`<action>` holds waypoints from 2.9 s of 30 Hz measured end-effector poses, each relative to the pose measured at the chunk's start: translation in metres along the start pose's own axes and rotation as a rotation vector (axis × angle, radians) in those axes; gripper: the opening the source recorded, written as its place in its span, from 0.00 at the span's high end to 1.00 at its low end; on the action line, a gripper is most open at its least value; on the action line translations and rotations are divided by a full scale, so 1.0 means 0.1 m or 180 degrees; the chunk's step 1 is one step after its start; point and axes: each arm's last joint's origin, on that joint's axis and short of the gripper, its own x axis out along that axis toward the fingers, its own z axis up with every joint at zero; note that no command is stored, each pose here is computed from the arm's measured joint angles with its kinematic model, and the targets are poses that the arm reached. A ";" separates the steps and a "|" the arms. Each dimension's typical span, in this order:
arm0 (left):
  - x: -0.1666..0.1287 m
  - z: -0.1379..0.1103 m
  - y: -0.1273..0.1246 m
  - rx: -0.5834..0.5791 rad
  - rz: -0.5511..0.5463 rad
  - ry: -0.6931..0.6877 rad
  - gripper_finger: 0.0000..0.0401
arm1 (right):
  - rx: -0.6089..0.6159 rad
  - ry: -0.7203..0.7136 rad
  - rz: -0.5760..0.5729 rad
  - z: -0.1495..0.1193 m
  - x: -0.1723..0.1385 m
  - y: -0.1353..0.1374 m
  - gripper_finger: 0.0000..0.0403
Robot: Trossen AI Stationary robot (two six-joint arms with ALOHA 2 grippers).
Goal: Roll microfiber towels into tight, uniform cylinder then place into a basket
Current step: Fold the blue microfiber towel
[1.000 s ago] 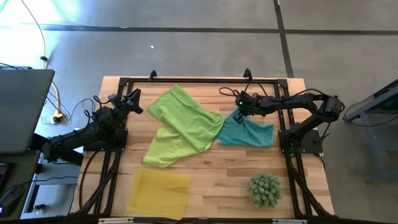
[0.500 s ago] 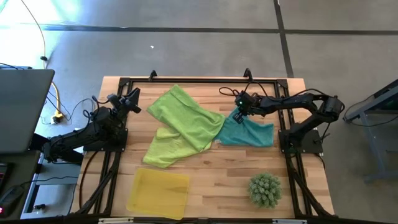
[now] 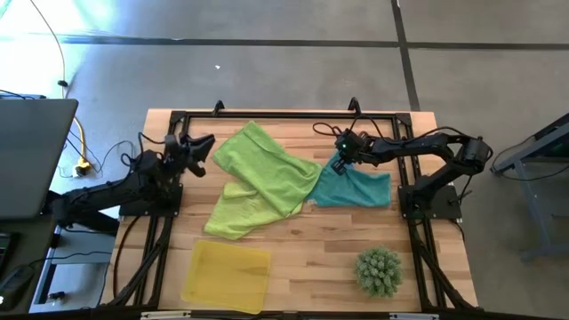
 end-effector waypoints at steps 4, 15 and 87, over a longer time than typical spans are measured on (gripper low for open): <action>0.15 0.10 -0.08 0.0244 -0.0034 0.0212 0.81 | 0.0079 -0.0025 0.0005 0.01 0.00 0.00 1.00; 0.74 -0.08 -0.26 0.0735 -0.0019 0.1443 0.81 | 0.0090 0.0018 0.0305 0.01 0.00 0.03 1.00; 0.72 -0.99 0.26 0.2777 0.3515 0.5202 0.82 | 0.0063 0.0052 0.0439 0.00 0.00 0.04 1.00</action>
